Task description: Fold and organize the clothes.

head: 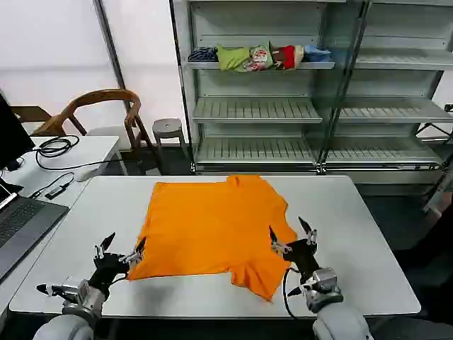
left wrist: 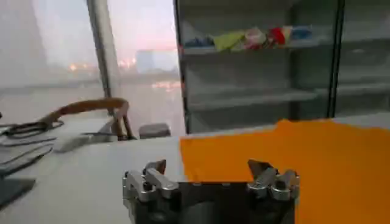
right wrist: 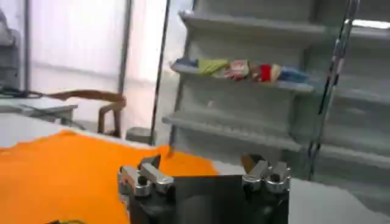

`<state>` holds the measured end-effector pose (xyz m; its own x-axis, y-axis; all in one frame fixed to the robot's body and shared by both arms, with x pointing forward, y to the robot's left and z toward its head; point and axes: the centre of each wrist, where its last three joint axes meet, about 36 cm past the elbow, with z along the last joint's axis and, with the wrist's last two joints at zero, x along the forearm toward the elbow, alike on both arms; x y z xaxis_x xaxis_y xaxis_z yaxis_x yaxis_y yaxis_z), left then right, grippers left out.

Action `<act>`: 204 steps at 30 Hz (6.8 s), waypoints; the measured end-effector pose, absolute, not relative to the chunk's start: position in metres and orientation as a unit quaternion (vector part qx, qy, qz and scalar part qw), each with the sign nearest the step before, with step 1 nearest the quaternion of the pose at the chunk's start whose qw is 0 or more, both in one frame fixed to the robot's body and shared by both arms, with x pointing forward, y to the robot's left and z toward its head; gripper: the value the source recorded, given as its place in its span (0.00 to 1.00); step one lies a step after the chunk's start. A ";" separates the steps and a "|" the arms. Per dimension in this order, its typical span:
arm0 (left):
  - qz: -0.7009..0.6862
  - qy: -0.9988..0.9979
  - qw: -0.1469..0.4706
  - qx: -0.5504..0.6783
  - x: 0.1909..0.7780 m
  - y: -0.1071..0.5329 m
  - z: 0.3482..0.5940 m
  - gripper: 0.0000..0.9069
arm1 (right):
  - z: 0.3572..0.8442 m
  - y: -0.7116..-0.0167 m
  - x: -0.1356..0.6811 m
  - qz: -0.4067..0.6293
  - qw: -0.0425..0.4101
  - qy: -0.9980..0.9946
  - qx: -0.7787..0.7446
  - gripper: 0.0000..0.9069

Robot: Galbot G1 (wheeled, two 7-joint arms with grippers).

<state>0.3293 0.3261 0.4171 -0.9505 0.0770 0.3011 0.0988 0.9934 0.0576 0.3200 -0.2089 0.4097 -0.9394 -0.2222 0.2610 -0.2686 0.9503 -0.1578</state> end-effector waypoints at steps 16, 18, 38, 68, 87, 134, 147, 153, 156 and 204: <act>-0.038 -0.969 0.244 -0.013 0.321 0.314 0.413 1.00 | 0.392 -0.192 0.283 0.091 0.201 -0.965 0.141 1.00; -0.042 -0.967 0.251 -0.011 0.320 0.314 0.412 1.00 | 0.391 -0.191 0.281 0.090 0.204 -0.964 0.143 1.00; -0.040 -0.957 0.289 0.009 0.321 0.320 0.401 1.00 | 0.385 -0.185 0.267 0.087 0.232 -0.959 0.140 1.00; -0.030 -0.955 0.296 -0.006 0.321 0.313 0.396 0.02 | 0.383 -0.182 0.266 0.067 0.245 -0.957 0.140 0.00; -0.021 -0.966 0.257 -0.028 0.332 0.311 0.417 0.02 | 0.407 -0.198 0.302 0.054 0.186 -0.972 0.136 0.00; 0.059 -0.977 0.197 -0.054 0.475 0.343 0.398 0.02 | 0.393 -0.184 0.447 0.090 0.136 -0.979 0.125 0.00; 0.058 -0.975 0.206 -0.058 0.484 0.342 0.386 1.00 | 0.388 -0.181 0.462 0.098 0.134 -0.978 0.123 1.00; 0.051 -0.976 0.204 -0.055 0.488 0.340 0.383 1.00 | 0.386 -0.178 0.475 0.104 0.129 -0.979 0.116 1.00; 0.048 -0.977 0.199 -0.052 0.490 0.342 0.383 1.00 | 0.385 -0.179 0.481 0.108 0.130 -0.980 0.110 1.00; 0.003 -0.970 0.242 -0.023 0.456 0.331 0.386 0.01 | 0.374 -0.214 0.415 0.074 0.208 -0.973 0.063 0.00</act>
